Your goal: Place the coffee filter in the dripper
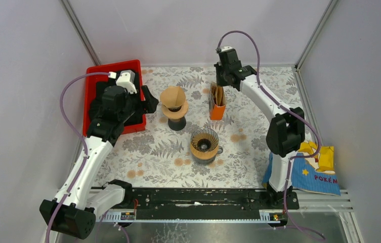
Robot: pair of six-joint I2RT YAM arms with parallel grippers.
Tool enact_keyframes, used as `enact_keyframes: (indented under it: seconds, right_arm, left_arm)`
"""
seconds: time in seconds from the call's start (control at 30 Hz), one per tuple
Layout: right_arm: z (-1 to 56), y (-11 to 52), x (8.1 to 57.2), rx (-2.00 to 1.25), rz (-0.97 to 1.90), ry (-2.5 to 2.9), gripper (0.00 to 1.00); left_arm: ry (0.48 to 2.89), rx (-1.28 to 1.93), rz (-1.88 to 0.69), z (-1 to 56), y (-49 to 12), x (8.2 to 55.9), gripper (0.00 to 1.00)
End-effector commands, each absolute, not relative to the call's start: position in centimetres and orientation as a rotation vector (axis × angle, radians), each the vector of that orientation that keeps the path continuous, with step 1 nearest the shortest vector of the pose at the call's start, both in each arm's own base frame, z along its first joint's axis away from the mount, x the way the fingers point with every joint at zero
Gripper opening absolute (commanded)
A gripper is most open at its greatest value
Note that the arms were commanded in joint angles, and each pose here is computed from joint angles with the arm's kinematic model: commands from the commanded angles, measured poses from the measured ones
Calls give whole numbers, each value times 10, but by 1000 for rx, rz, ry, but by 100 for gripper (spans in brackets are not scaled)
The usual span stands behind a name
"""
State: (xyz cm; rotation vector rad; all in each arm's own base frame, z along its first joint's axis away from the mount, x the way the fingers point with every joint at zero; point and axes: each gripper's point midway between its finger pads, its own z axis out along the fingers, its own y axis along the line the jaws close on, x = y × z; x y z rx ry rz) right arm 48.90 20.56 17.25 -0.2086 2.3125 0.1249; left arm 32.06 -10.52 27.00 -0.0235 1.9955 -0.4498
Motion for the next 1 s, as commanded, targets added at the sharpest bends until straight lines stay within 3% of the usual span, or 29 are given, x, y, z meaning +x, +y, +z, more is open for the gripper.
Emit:
enact_keyframes:
  seconds: [0.0,0.53,0.97]
  right_arm:
    - [219,202,477,-187,184,2242,0]
    - [299,204,412,-208,311,2133,0]
    - [320,213,342,-249,423,2090,0]
  left_arm:
    - [1912,-13,-542,299,-116,322,87]
    - [1904,5,-689,324,-170,294,87]
    - [1898,82,-785,328,-244,259,87]
